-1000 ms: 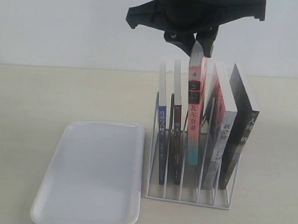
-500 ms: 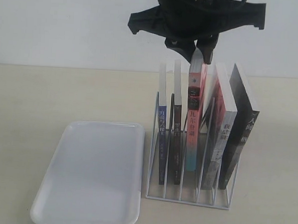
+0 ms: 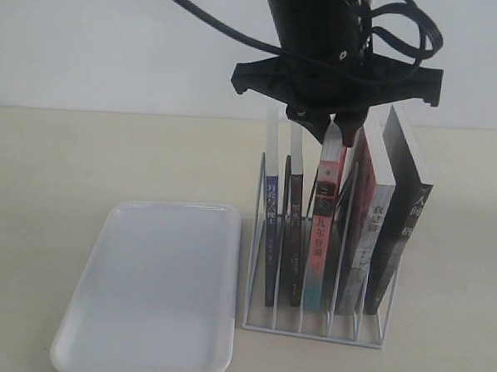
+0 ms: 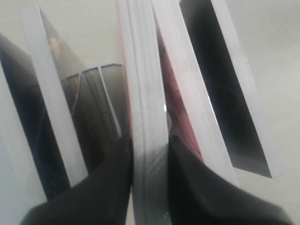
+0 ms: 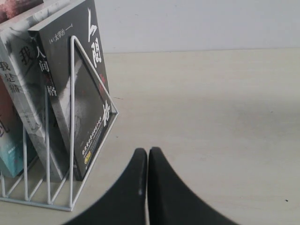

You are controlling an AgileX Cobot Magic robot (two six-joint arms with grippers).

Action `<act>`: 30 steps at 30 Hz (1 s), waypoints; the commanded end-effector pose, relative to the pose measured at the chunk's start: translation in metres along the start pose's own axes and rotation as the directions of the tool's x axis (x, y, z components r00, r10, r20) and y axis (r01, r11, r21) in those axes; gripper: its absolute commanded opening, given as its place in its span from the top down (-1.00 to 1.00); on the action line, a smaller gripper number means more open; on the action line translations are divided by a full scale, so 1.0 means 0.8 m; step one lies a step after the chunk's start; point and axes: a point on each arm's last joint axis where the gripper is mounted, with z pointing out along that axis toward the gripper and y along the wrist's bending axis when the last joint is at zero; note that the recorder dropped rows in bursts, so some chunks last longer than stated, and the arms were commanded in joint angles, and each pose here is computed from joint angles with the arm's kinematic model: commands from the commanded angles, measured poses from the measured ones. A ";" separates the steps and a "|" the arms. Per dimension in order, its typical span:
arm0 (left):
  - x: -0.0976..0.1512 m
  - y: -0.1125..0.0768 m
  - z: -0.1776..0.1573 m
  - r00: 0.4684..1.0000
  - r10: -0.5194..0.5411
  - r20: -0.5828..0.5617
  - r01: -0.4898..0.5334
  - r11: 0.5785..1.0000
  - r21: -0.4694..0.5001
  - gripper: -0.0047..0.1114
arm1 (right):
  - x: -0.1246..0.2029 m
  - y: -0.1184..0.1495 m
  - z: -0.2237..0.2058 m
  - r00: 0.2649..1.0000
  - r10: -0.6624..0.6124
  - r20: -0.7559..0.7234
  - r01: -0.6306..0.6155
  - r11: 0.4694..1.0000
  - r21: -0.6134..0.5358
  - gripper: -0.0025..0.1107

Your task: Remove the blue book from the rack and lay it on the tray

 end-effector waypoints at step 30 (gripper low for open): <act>-0.001 0.000 0.003 0.999 0.033 -0.003 -0.033 0.999 -0.033 -0.30 | -0.001 0.000 0.000 1.000 -0.002 0.012 0.002 1.000 0.003 0.96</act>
